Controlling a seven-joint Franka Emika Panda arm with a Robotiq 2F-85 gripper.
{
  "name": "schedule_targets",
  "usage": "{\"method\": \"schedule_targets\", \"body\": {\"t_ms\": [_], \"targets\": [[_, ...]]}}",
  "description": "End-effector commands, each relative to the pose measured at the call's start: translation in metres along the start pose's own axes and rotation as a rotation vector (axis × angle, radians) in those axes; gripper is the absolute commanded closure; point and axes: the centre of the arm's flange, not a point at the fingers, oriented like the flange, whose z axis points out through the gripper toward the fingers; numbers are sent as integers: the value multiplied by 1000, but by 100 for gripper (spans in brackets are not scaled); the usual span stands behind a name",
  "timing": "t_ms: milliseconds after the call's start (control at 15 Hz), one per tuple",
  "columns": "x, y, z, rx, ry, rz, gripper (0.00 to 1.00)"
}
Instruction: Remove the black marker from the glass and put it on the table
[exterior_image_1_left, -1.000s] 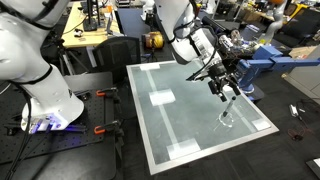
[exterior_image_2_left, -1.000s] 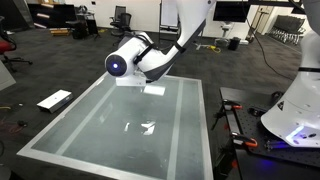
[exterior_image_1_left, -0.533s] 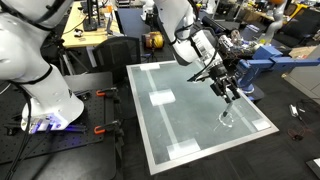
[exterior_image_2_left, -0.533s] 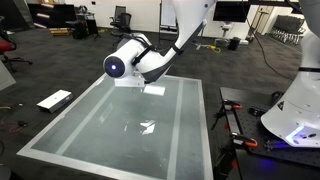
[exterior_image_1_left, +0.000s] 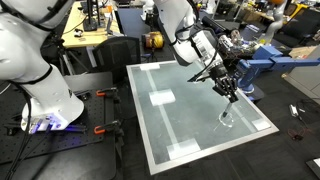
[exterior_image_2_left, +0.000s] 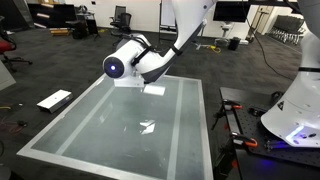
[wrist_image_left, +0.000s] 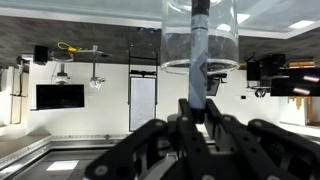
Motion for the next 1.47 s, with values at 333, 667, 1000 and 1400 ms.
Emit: {"method": "schedule_targets", "body": {"t_ms": [333,667,1000,1400], "targets": [[18,2,-12,-26,32,12,95],[41,5,-33,-28,47,40,95],[72,11,-65,-37,95,79,95],[104,26,-121,36,71,83,95]]}}
